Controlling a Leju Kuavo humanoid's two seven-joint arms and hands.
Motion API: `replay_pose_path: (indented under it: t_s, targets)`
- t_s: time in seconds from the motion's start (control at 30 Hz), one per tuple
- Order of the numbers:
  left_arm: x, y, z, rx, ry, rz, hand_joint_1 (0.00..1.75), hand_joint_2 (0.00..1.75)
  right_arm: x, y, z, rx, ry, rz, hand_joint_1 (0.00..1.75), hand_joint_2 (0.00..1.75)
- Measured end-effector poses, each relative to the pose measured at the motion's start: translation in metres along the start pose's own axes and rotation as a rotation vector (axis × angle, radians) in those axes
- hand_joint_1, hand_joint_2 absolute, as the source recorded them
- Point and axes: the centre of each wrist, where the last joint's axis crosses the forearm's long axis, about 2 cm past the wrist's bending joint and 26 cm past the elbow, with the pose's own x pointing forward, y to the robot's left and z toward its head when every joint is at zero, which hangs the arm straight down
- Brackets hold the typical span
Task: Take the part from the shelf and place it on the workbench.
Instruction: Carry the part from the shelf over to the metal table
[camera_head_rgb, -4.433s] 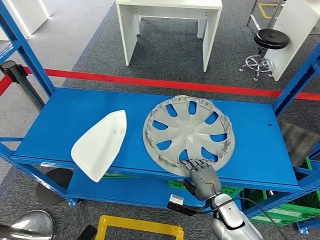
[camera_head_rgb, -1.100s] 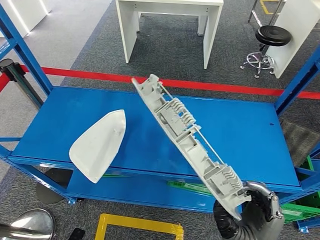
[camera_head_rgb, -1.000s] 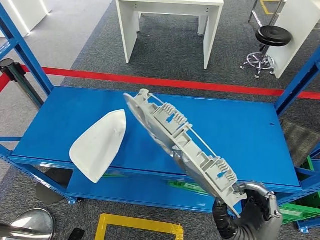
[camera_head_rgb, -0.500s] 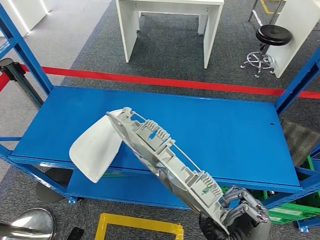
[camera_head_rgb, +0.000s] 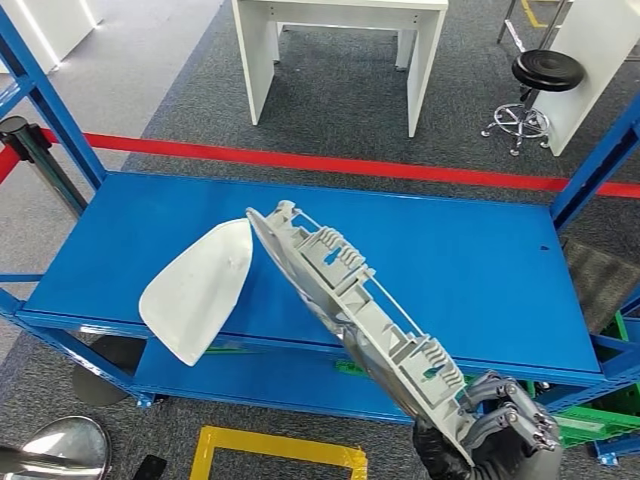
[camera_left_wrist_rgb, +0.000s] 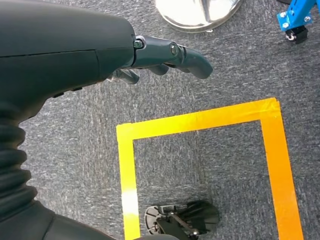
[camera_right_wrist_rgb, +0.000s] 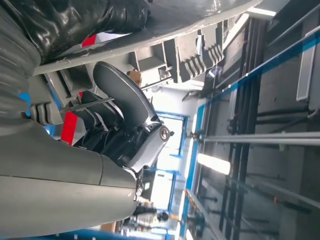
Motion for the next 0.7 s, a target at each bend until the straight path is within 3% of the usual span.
replay_pose_path:
  t_s: [0.17,0.3,0.5,0.7]
  targets:
    - [0.000,0.000,0.000,0.002,0.001,0.011,0.00,1.75,0.000,-0.005,-0.002,-0.019,-0.011,0.069,1.75,1.75]
    - [-0.001,-0.001,0.000,-0.031,-0.030,0.060,0.00,0.00,0.002,-0.011,-0.008,-0.050,-0.034,0.149,1.75,1.75]
    - [-0.002,-0.003,0.001,-0.085,-0.114,0.134,0.00,0.00,0.008,-0.019,-0.018,-0.117,-0.055,0.236,1.75,1.75]
    - [-0.003,-0.004,0.002,-0.093,-0.130,0.157,0.00,0.00,0.014,-0.024,-0.024,-0.167,-0.055,0.279,1.75,1.75]
